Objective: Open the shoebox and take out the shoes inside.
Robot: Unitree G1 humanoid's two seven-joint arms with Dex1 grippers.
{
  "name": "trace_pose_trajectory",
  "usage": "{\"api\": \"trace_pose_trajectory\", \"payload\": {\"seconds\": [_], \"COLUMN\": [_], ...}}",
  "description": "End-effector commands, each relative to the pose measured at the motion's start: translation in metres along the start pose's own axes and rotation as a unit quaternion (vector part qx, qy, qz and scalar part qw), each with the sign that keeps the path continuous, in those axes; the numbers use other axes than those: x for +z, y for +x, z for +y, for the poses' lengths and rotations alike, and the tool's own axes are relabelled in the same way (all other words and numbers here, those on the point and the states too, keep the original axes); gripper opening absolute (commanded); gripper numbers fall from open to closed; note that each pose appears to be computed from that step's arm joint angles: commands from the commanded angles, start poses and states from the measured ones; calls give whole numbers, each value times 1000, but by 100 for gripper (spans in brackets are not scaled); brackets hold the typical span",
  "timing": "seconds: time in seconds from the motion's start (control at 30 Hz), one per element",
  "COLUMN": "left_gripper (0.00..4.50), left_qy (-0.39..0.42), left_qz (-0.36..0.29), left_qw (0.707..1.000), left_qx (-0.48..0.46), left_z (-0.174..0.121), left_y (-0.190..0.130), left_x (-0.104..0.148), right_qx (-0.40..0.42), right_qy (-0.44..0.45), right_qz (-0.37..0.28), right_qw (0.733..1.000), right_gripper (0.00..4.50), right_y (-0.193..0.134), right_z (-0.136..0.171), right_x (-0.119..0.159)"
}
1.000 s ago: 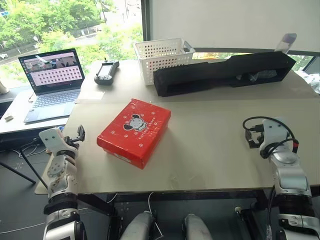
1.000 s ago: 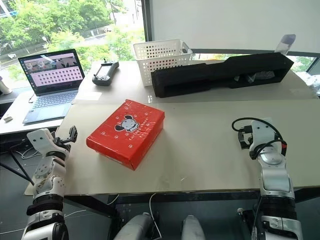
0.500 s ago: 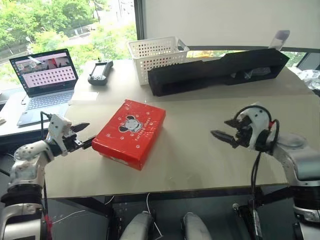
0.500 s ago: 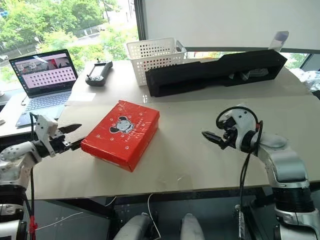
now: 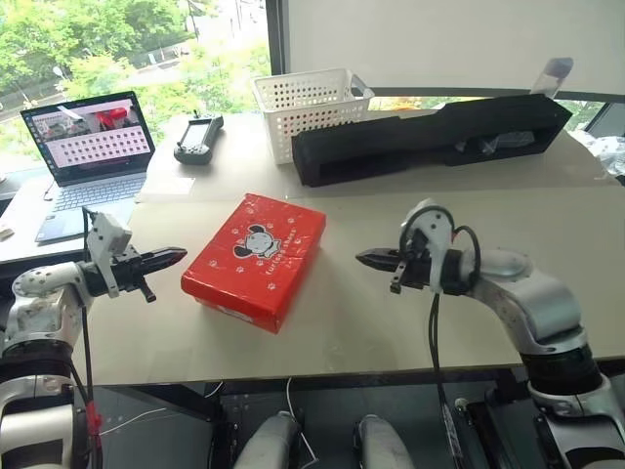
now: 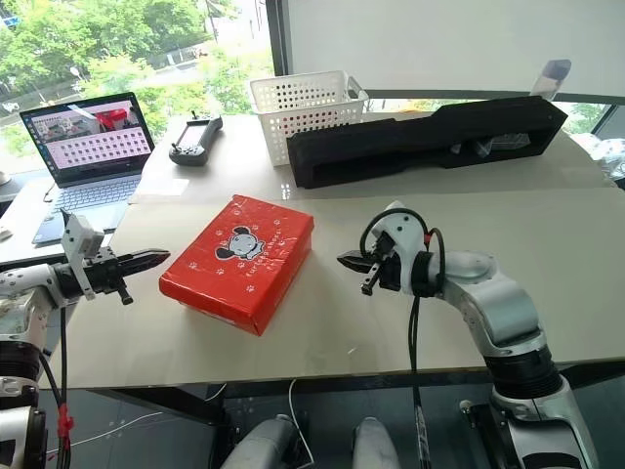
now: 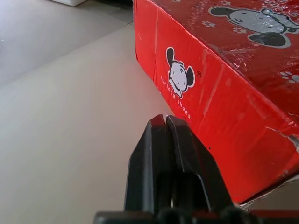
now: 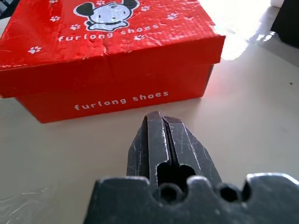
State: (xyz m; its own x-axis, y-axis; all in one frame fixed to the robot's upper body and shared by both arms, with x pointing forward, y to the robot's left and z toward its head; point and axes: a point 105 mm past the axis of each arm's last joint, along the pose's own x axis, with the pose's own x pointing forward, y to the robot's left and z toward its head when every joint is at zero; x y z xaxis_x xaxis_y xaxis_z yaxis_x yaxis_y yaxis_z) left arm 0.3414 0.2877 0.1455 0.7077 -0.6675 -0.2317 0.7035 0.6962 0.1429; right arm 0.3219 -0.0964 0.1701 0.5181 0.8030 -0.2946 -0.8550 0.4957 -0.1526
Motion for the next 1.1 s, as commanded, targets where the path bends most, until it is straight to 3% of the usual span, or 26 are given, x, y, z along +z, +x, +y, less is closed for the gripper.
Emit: {"api": "trace_pose_trajectory", "payload": {"seconds": [0.03, 0.33, 0.53, 0.73, 0.9, 1.1], "left_gripper": [6, 6, 6, 6, 6, 6], "left_qy": [46, 78, 88, 88, 95, 98], "left_qz": [43, 27, 5, 5, -20, -49], "left_qw": [998, 989, 981, 982, 979, 968], "left_qx": [7, -124, -172, -169, -178, -226], "left_z": [2, -55, -86, -88, -99, -132], "left_y": [11, 64, 76, 77, 104, 148], "left_x": [-8, -1, 12, 14, 23, 33], "right_qx": [4, 27, 27, 19, -12, -66], "right_qy": [-24, -28, -29, -28, -24, -14], "right_qz": [9, 24, 16, 17, 40, 71], "right_qw": [1000, 999, 999, 999, 999, 995], "right_gripper": [0, 0, 0, 0, 0, 0], "right_y": [15, 61, 77, 74, 50, 13], "right_z": [7, 21, 21, 14, -8, -35], "right_x": [5, 1, 7, 6, -8, -26]}}
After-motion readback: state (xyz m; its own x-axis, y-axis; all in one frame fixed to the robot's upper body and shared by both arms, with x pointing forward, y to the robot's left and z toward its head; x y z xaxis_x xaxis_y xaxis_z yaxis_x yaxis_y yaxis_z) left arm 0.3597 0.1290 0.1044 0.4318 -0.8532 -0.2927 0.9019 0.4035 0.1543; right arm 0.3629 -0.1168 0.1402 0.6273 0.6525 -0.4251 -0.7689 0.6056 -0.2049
